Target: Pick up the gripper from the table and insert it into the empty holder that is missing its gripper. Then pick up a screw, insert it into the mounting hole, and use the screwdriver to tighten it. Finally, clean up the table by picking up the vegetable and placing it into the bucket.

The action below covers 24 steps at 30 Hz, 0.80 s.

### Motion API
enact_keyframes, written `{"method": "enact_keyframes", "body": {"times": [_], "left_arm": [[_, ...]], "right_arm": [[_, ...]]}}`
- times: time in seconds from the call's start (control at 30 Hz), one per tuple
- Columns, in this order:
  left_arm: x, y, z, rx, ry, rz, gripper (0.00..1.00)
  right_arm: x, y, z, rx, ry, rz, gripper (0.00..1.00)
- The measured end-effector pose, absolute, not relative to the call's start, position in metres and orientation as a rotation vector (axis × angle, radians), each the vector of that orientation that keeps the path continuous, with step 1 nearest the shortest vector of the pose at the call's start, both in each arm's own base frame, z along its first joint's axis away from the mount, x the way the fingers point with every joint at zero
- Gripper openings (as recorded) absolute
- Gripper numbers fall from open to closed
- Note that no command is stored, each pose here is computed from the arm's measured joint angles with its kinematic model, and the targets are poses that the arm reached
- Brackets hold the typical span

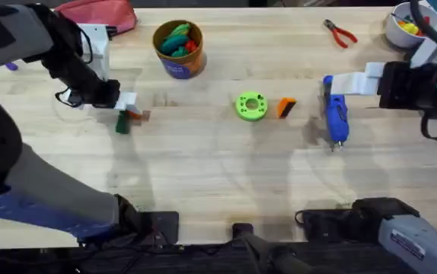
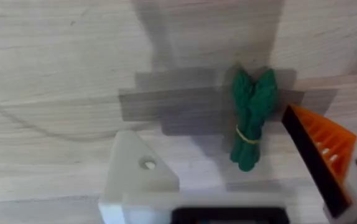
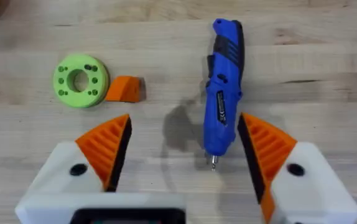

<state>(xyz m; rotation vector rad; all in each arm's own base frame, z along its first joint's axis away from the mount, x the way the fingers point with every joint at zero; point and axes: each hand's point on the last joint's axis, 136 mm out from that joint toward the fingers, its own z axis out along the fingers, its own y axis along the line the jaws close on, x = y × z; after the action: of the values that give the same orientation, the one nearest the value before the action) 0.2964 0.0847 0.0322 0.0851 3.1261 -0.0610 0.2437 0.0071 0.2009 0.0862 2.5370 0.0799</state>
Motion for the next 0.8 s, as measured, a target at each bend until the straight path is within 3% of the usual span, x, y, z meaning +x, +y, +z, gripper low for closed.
{"method": "enact_keyframes", "body": {"times": [0.1,0.2,0.23,0.37,0.4,0.47,0.8], "left_arm": [[0.2964,0.0847,0.0296,0.092,3.131,-0.065,0.967],[0.2968,0.0846,0.0297,0.094,3.129,-0.066,0.877],[0.2969,0.0842,0.0297,0.100,3.128,-0.069,0.769],[0.2981,0.0807,0.0304,0.104,3.121,-0.097,0.157],[0.2990,0.0808,0.0309,0.113,3.119,-0.094,0.045],[0.3003,0.0812,0.0312,0.112,3.114,-0.091,0.009],[0.3004,0.0817,0.0313,0.113,3.114,-0.087,0.009]], "right_arm": [[0.2437,0.0071,0.2009,0.086,2.537,0.080,0.994],[0.2437,0.0071,0.2009,0.086,2.537,0.080,0.994],[0.2437,0.0071,0.2009,0.086,2.537,0.080,0.994],[0.2436,0.0070,0.2009,0.086,2.537,0.080,0.994],[0.2436,0.0071,0.2009,0.086,2.537,0.080,0.994],[0.2436,0.0071,0.2009,0.086,2.537,0.080,0.994],[0.2436,0.0071,0.2009,0.086,2.537,0.080,0.994]]}}
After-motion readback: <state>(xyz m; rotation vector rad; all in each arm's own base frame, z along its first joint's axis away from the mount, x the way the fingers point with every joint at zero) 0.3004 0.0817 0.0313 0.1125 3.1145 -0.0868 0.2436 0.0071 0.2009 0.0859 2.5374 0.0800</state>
